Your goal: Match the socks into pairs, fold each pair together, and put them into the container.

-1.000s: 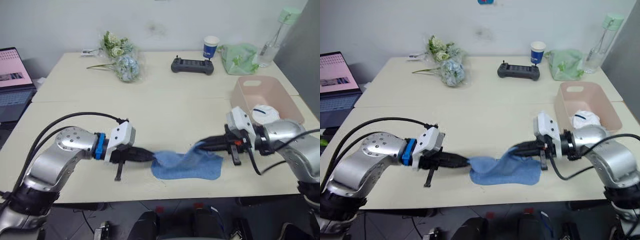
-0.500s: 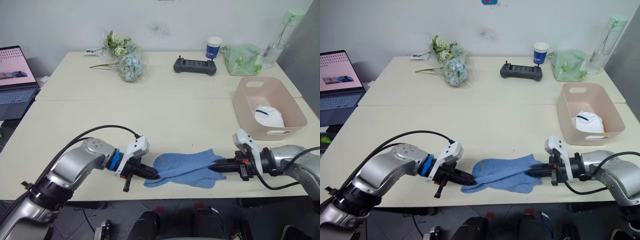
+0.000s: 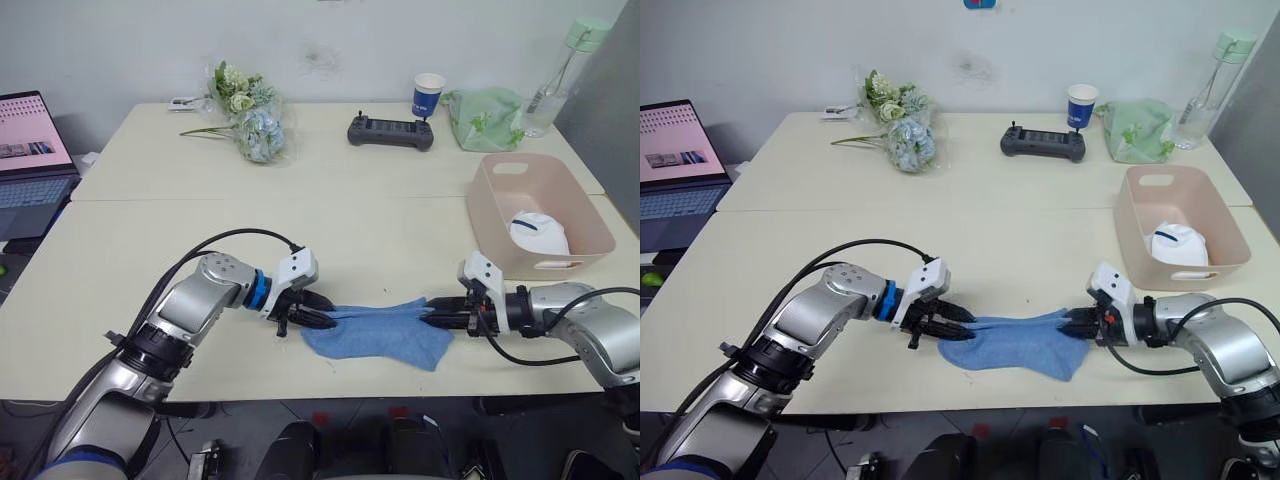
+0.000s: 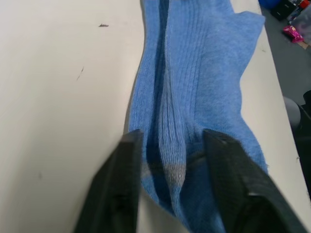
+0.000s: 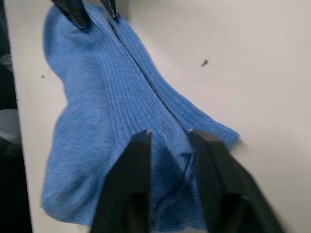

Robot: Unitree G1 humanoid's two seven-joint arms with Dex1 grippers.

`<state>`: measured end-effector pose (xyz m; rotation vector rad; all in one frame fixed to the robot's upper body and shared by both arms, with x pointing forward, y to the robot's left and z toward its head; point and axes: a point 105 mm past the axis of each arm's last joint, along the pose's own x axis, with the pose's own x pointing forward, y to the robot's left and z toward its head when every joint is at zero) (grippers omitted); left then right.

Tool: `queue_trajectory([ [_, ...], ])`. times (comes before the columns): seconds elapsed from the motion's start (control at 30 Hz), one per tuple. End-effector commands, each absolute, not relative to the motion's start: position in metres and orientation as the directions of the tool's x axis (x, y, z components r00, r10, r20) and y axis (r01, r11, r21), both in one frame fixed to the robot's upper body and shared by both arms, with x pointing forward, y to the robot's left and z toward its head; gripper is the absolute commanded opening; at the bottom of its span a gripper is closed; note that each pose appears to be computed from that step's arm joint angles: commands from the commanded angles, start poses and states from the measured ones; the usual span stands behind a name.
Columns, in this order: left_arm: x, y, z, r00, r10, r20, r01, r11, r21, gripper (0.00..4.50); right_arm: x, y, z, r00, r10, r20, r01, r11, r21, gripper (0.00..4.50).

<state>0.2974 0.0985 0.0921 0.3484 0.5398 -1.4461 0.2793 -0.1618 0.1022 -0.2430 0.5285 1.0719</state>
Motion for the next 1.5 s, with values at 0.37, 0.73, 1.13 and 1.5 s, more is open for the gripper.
queue_trajectory([
  [0.37, 0.288, 0.131, 0.122, 0.276, -0.873, -0.402, 0.958, 0.286, 0.035, 3.49, 0.264, -0.177, 0.122, 0.39, 0.763, -0.516, -0.884, 0.467, 0.023, 2.52],
  [0.73, 0.26, 0.121, 0.096, 0.352, -0.841, -0.412, 0.921, 0.389, -0.007, 2.61, 0.244, -0.181, 0.109, 0.345, 0.749, -0.565, -0.892, 0.449, 0.051, 2.52],
  [1.13, 0.258, 0.124, 0.092, 0.356, -0.839, -0.412, 0.915, 0.402, -0.028, 0.04, 0.241, -0.18, 0.096, 0.322, 0.752, -0.575, -0.899, 0.433, 0.062, 2.52],
  [1.5, 0.258, 0.122, 0.096, 0.354, -0.843, -0.404, 0.916, 0.399, -0.03, 0.0, 0.242, -0.174, 0.096, 0.327, 0.769, -0.55, -0.9, 0.431, 0.066, 1.64],
])
